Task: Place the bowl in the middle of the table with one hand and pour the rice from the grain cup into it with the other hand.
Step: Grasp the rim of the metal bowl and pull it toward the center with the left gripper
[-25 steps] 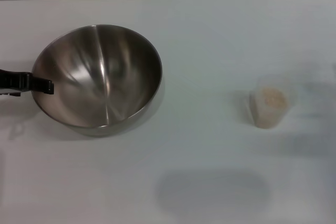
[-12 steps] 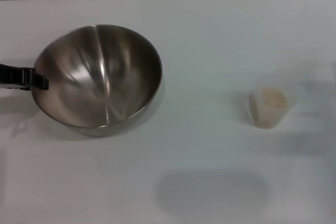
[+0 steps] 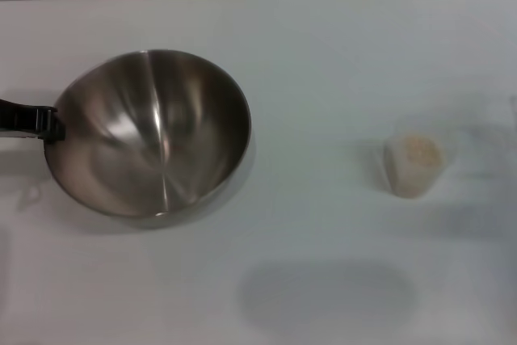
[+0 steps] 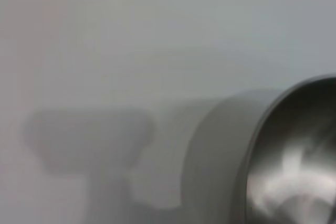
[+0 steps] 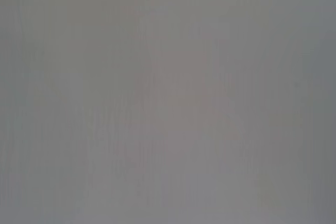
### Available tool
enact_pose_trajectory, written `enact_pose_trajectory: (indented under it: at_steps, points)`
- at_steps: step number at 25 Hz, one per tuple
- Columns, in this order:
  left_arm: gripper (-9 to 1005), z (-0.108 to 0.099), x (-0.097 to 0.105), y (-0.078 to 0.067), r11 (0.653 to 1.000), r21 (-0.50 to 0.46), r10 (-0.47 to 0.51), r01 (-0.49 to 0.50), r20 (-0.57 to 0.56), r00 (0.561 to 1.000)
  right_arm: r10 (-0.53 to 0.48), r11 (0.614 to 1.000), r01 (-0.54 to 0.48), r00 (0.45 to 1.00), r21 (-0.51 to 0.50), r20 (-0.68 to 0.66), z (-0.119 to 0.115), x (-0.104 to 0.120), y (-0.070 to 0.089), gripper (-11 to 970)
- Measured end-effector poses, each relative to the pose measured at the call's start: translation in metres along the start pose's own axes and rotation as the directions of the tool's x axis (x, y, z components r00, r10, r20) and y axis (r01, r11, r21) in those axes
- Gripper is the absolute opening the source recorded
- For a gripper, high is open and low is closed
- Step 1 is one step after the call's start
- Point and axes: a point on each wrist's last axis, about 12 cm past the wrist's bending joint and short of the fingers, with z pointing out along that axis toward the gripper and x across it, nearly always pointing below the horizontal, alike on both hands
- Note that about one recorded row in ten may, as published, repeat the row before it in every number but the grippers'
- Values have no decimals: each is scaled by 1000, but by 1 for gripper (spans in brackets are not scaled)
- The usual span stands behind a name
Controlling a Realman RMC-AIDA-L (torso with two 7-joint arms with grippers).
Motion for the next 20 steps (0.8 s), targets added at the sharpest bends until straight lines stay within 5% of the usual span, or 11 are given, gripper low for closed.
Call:
enact_pose_trajectory:
  at_steps: [20]
  points:
    - [41,3,-2,-6,998,17,57,-56,-10,998,0,1000,0,1000,0,1,0,0,0,672]
